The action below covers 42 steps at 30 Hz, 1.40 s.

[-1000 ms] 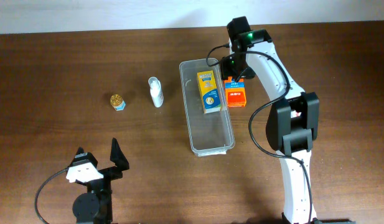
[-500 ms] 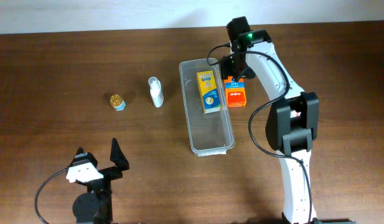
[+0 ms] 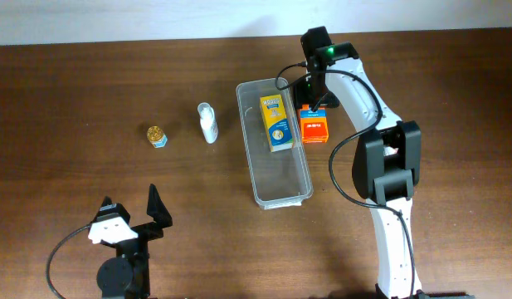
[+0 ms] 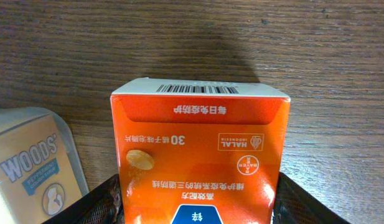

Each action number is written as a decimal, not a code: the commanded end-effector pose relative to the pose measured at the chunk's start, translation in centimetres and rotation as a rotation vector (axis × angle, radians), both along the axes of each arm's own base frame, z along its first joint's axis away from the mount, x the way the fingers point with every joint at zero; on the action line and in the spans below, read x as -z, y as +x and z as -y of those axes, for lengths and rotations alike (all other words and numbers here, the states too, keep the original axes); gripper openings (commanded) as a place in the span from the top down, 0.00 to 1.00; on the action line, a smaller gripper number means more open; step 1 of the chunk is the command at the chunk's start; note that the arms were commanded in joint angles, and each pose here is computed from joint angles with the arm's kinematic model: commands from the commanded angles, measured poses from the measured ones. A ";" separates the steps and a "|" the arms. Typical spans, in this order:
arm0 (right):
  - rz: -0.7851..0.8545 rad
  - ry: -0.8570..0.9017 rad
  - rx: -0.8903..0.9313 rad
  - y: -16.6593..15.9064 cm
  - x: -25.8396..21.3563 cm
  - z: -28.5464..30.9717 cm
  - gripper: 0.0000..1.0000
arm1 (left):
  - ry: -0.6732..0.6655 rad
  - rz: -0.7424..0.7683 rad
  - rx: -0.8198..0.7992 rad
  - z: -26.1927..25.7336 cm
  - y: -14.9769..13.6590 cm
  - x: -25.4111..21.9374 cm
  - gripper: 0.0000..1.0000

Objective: Pack container
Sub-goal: 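Grasp the orange box with the right gripper and lift it, then carry the orange box over the container and lower it inside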

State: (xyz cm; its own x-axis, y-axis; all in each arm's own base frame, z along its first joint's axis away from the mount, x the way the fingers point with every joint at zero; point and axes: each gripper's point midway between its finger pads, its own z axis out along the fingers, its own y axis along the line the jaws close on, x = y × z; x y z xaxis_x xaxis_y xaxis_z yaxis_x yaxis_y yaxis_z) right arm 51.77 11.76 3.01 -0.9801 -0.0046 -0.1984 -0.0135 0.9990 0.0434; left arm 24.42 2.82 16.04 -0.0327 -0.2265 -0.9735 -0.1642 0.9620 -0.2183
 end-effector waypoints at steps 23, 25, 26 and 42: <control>-0.030 -0.004 0.078 0.1 -0.1 3.6 0.55 | -0.009 0.002 0.009 0.2 0.0 0.1 0.01; -0.016 -0.004 0.069 0.4 -1.1 3.6 0.55 | -0.009 0.002 0.009 0.2 0.0 0.1 0.01; -0.003 -0.002 0.069 0.6 -1.8 3.6 0.55 | -0.010 0.002 0.009 0.2 0.0 0.1 0.01; 0.206 0.253 -0.061 0.1 -18.4 -0.6 0.57 | -0.010 0.002 0.009 0.1 0.0 0.1 0.01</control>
